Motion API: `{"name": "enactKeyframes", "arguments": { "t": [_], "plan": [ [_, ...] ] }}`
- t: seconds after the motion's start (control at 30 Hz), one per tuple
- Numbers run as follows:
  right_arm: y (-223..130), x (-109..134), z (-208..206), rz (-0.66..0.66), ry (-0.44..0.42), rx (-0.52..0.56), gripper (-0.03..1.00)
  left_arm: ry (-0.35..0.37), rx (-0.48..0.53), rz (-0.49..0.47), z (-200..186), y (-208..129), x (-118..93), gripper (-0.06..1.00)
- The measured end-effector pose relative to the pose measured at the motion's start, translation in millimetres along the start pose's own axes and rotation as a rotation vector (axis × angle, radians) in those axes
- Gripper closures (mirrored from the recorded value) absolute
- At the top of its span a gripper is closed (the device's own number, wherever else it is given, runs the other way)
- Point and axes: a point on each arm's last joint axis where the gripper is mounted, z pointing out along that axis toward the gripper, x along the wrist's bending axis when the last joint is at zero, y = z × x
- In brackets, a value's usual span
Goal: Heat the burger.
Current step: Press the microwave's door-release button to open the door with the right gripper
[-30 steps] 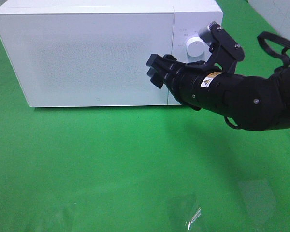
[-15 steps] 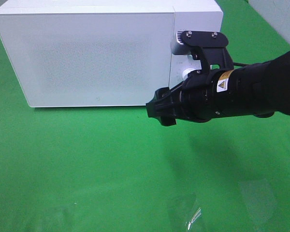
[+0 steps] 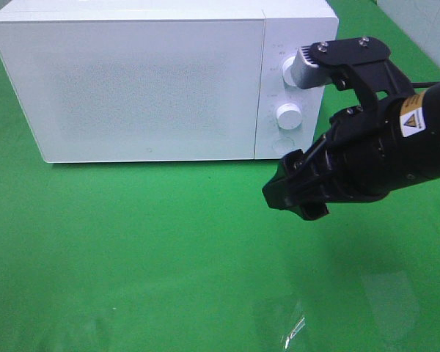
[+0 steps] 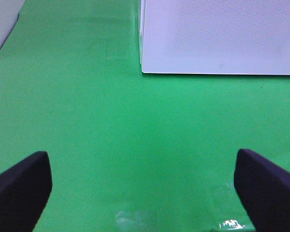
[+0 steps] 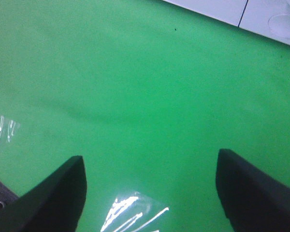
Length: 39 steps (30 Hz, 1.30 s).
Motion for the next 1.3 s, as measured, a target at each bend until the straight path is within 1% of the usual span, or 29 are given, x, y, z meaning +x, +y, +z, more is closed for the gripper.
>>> {"name": "enactKeyframes", "arguments": {
  "t": [0.1,0.13,0.2,0.23,0.27,0.3,0.33,0.43,0.5,0.53,0.57,0.6,0.73,0.77,0.8,0.83,0.87,0.9,0.93,0.97,1.0,1.03,1.1,1.13,1.17,1.2,1.23,1.27,1.3],
  "plan": [
    [-6,-1,-12,-0.011,-0.012,0.058,0.26,0.0,0.0,0.0,0,0,0,0.01],
    [-6,-1,-12,-0.011,-0.012,0.058,0.26,0.0,0.0,0.0,0,0,0,0.01],
    [-12,-2,-20,-0.013,-0.021,0.111,0.26,0.0,0.0,0.0,0,0,0,0.01],
    [-12,-2,-20,-0.013,-0.021,0.111,0.26,0.0,0.0,0.0,0,0,0,0.01],
    [-17,-3,-27,-0.014,-0.027,0.153,0.26,0.0,0.0,0.0,0,0,0,0.01],
    [-17,-3,-27,-0.014,-0.027,0.153,0.26,0.0,0.0,0.0,0,0,0,0.01],
    [-20,-3,-33,-0.015,-0.031,0.18,0.26,0.0,0.0,0.0,0,0,0,0.01],
    [-25,-4,-39,-0.015,-0.032,0.187,0.26,0.0,0.0,0.0,0,0,0,0.01],
    [-32,-5,-54,-0.02,-0.031,0.162,0.26,0.0,0.0,0.0,0,0,0,0.01],
    [-32,-5,-54,-0.02,-0.031,0.162,0.26,0.0,0.0,0.0,0,0,0,0.01],
    [-38,-7,-65,-0.028,-0.031,0.13,0.26,0.0,0.0,0.0,0,0,0,0.01],
    [-38,-7,-65,-0.028,-0.031,0.13,0.26,0.0,0.0,0.0,0,0,0,0.01],
    [-51,-12,-85,-0.032,-0.041,0.054,0.26,0.0,0.0,0.0,0,0,0,0.01],
    [-51,-12,-85,-0.032,-0.041,0.054,0.26,0.0,0.0,0.0,0,0,0,0.01],
    [-56,-20,-91,0.001,-0.066,0.032,0.26,0.0,0.0,0.0,0,0,0,0.01],
    [-56,-20,-91,0.001,-0.066,0.032,0.26,0.0,0.0,0.0,0,0,0,0.01],
    [-60,-27,-96,0.038,-0.099,0.021,0.26,0.0,0.0,0.0,0,0,0,0.01],
    [-60,-27,-96,0.038,-0.099,0.021,0.26,0.0,0.0,0.0,0,0,0,0.01],
    [-65,-36,-107,0.086,-0.149,-0.013,0.26,0.0,0.0,0.0,0,0,0,0.01],
    [-65,-36,-107,0.086,-0.149,-0.013,0.26,0.0,0.0,0.0,0,0,0,0.01],
    [-69,-41,-117,0.12,-0.184,-0.046,0.26,0.0,0.0,0.0,0,0,0,0.01],
    [-69,-41,-117,0.12,-0.184,-0.046,0.26,0.0,0.0,0.0,0,0,0,0.01],
    [-76,-46,-138,0.17,-0.235,-0.139,0.26,0.0,0.0,0.0,0,0,0,0.01],
    [-76,-46,-138,0.17,-0.235,-0.139,0.26,0.0,0.0,0.0,0,0,0,0.01],
    [-81,-47,-147,0.189,-0.256,-0.18,0.26,0.0,0.0,0.0,0,0,0,0.01],
    [-81,-47,-147,0.189,-0.256,-0.18,0.26,0.0,0.0,0.0,0,0,0,0.01],
    [-86,-47,-156,0.209,-0.281,-0.218,0.26,0.0,0.0,0.0,0,0,0,0.01],
    [-86,-47,-156,0.209,-0.281,-0.218,0.26,0.0,0.0,0.0,0,0,0,0.01],
    [-93,-46,-166,0.228,-0.305,-0.259,0.26,0.0,0.0,0.0,0,0,0,0.01]
  ]
}}
